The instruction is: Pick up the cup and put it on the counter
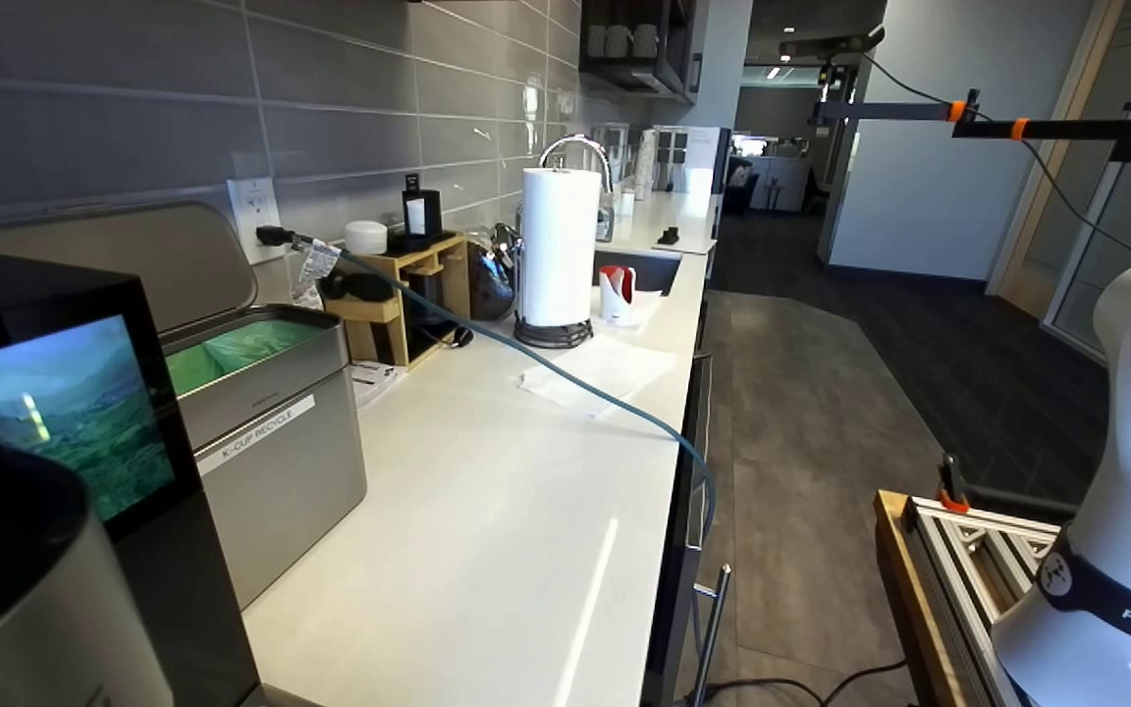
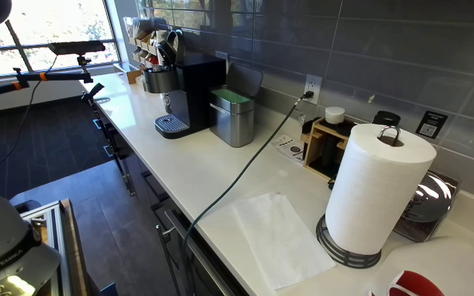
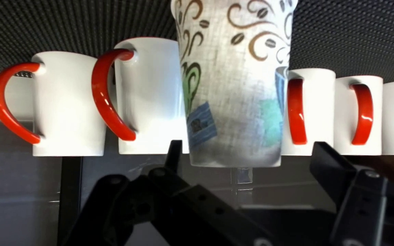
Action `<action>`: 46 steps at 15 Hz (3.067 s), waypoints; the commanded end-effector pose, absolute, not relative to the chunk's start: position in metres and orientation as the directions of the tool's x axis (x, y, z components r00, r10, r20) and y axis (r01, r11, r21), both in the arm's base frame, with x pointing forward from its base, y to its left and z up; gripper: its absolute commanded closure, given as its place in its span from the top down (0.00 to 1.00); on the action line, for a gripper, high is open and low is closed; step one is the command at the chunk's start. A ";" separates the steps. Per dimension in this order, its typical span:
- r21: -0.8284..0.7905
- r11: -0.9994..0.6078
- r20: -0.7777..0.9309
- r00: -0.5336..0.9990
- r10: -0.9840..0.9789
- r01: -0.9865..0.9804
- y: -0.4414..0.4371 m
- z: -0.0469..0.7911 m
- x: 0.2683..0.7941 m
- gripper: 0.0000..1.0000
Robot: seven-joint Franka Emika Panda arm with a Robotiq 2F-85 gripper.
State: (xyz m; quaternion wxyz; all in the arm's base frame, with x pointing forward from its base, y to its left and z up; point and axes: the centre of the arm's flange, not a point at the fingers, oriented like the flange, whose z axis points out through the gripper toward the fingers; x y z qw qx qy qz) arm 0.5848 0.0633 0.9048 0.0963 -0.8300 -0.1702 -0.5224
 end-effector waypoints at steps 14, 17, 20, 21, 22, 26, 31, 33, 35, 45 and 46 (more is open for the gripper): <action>0.037 -0.935 0.904 0.388 0.181 0.351 0.047 0.933 0.534 0.38; 0.051 -0.951 0.882 0.432 0.186 0.305 0.022 0.935 0.489 0.38; 0.035 -0.973 0.851 0.503 0.149 0.229 -0.007 0.927 0.449 0.38; 0.023 -0.979 0.838 0.530 0.130 0.205 -0.015 0.922 0.439 0.38; 0.007 -0.983 0.824 0.556 0.110 0.184 -0.020 0.918 0.429 0.38; -0.072 -0.992 0.767 0.641 0.014 0.107 -0.028 0.891 0.397 0.38; -0.158 -0.982 0.701 0.712 -0.040 0.100 -0.024 0.844 0.378 0.38; -0.190 -0.977 0.682 0.729 -0.062 0.094 -0.022 0.822 0.373 0.38; -0.158 -0.982 0.683 0.730 -0.033 0.103 -0.027 0.866 0.402 0.63; -0.198 -0.976 0.679 0.731 -0.070 0.090 -0.032 0.822 0.390 0.38; -0.215 -0.973 0.675 0.733 -0.087 0.082 -0.036 0.808 0.391 0.38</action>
